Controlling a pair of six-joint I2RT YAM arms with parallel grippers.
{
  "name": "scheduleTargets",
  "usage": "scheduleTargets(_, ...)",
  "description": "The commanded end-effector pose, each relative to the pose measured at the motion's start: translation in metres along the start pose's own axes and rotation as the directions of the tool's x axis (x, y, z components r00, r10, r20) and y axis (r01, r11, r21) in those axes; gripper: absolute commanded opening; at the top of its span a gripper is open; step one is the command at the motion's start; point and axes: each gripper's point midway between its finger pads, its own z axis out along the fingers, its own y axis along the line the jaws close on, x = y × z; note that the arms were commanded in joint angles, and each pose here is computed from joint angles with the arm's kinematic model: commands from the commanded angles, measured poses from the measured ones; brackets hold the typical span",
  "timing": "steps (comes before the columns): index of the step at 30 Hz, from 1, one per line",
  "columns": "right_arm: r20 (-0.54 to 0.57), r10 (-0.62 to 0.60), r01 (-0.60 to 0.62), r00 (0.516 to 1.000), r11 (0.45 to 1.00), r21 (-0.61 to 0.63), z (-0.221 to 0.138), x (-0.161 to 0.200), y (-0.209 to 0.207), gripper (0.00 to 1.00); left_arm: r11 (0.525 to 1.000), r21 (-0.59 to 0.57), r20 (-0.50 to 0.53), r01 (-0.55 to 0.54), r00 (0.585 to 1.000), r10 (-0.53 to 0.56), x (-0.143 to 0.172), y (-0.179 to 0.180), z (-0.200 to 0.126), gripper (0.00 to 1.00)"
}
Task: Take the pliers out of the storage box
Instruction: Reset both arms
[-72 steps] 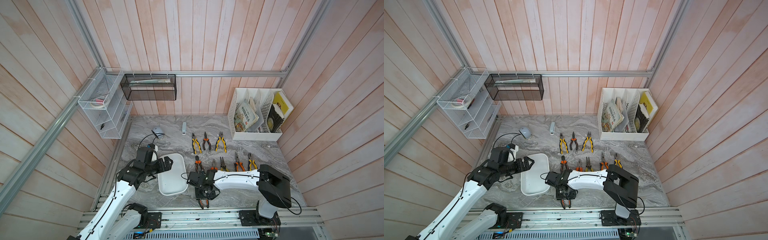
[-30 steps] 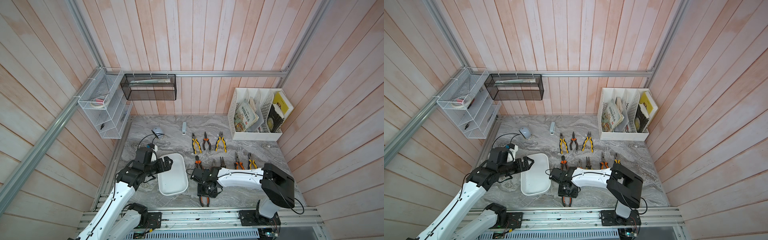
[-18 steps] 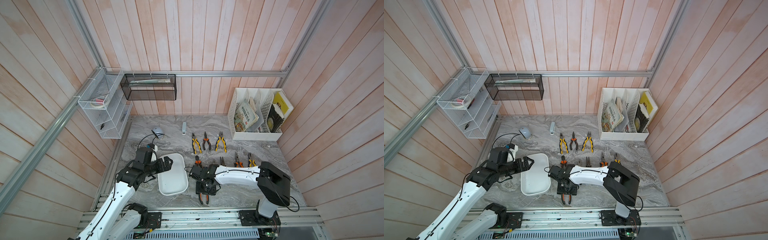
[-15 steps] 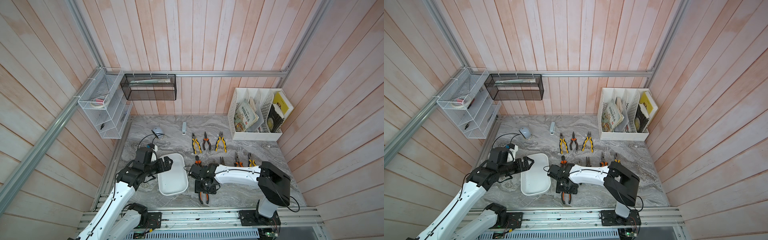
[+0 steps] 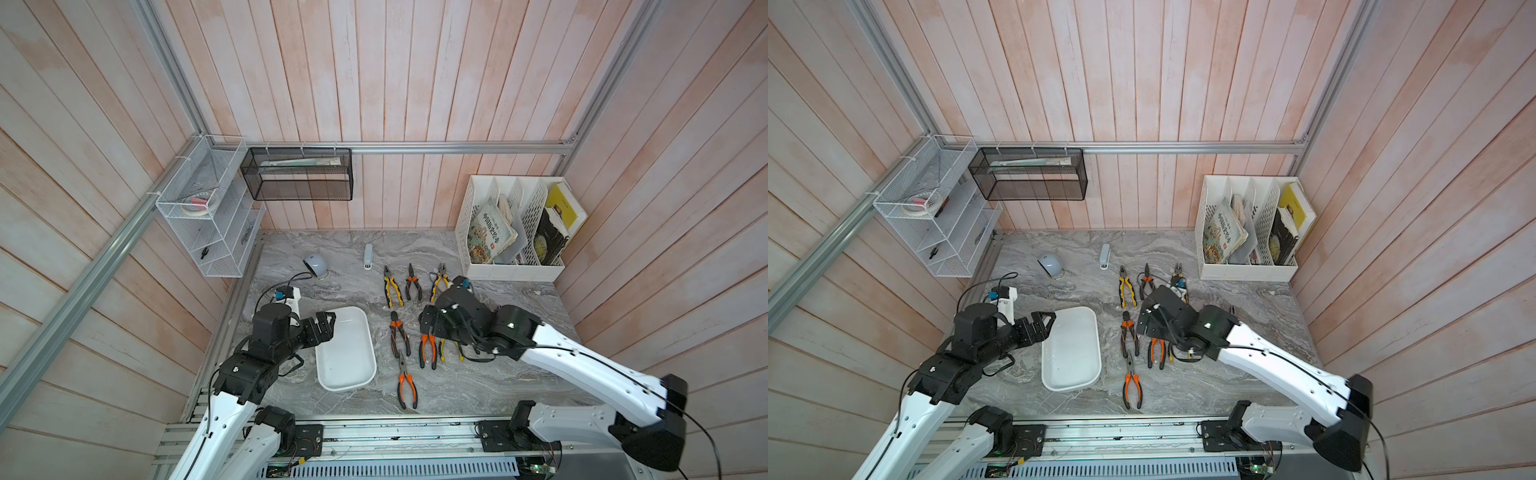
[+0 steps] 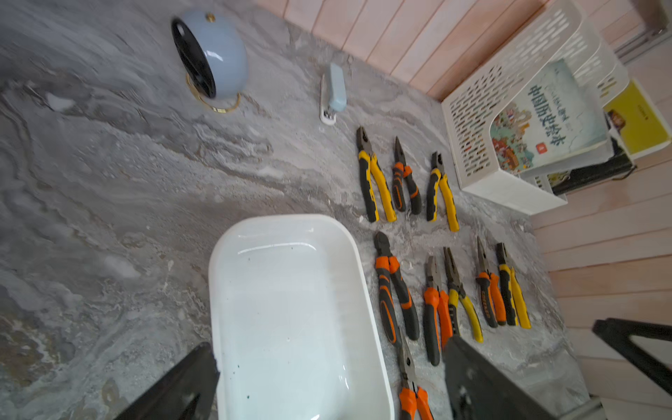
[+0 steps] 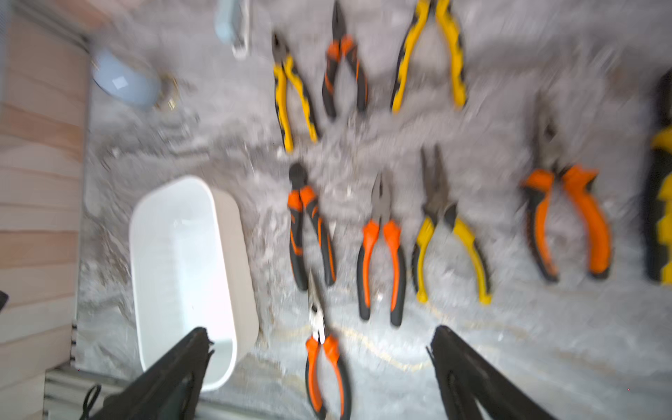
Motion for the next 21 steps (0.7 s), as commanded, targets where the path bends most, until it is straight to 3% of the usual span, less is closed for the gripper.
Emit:
scheduleTargets(1, 0.425, -0.179, 0.171, 0.887, 0.984, 0.058, -0.045, -0.074, -0.028, 0.98, 0.996, -0.083, 0.303, -0.019, 0.952, 0.043, -0.054, 0.012, -0.021, 1.00)
scheduleTargets(3, 0.656, -0.217, 0.209, 0.723, 0.974, 0.091, -0.079, -0.098, -0.044, 0.98, 0.994, -0.101, 0.436, -0.029, 0.897, 0.070, -0.075, 0.013, -0.029, 1.00)
scheduleTargets(5, 0.815, -0.220, 0.209, 0.536, 0.970, 0.124, -0.108, -0.108, -0.062, 0.98, 0.990, -0.130, 0.479, -0.055, 0.871, 0.112, -0.086, 0.014, -0.025, 1.00)
scheduleTargets(6, 0.865, -0.231, 0.192, 0.446, 0.968, 0.160, -0.119, -0.110, -0.075, 0.98, 0.985, -0.159, 0.472, -0.070, 0.871, 0.138, -0.090, 0.016, -0.018, 1.00)
scheduleTargets(8, 0.895, -0.295, 0.177, 0.334, 0.953, 0.247, -0.125, -0.110, -0.094, 0.98, 0.973, -0.211, 0.440, -0.088, 0.881, 0.175, -0.094, 0.021, -0.001, 1.00)
scheduleTargets(10, 0.867, -0.369, 0.190, 0.336, 0.928, 0.321, -0.107, -0.112, -0.107, 0.98, 0.967, -0.235, 0.441, -0.097, 0.876, 0.195, -0.100, 0.026, 0.011, 1.00)
scheduleTargets(15, 0.790, -0.311, 0.092, 0.528, 0.946, 0.311, -0.027, -0.115, -0.176, 0.98, 0.958, -0.283, 0.545, -0.043, 0.814, 0.198, -0.108, 0.060, 0.026, 1.00)
scheduleTargets(19, 0.787, -0.336, 0.035, 0.517, 0.927, 0.373, -0.003, -0.110, -0.215, 0.98, 0.944, -0.330, 0.560, -0.013, 0.802, 0.207, -0.096, 0.093, 0.043, 1.00)
scheduleTargets(21, 0.726, -0.406, 0.071, 0.555, 0.893, 0.445, 0.019, -0.107, -0.227, 0.98, 0.937, -0.346, 0.559, 0.041, 0.812, 0.171, -0.088, 0.114, 0.052, 1.00)
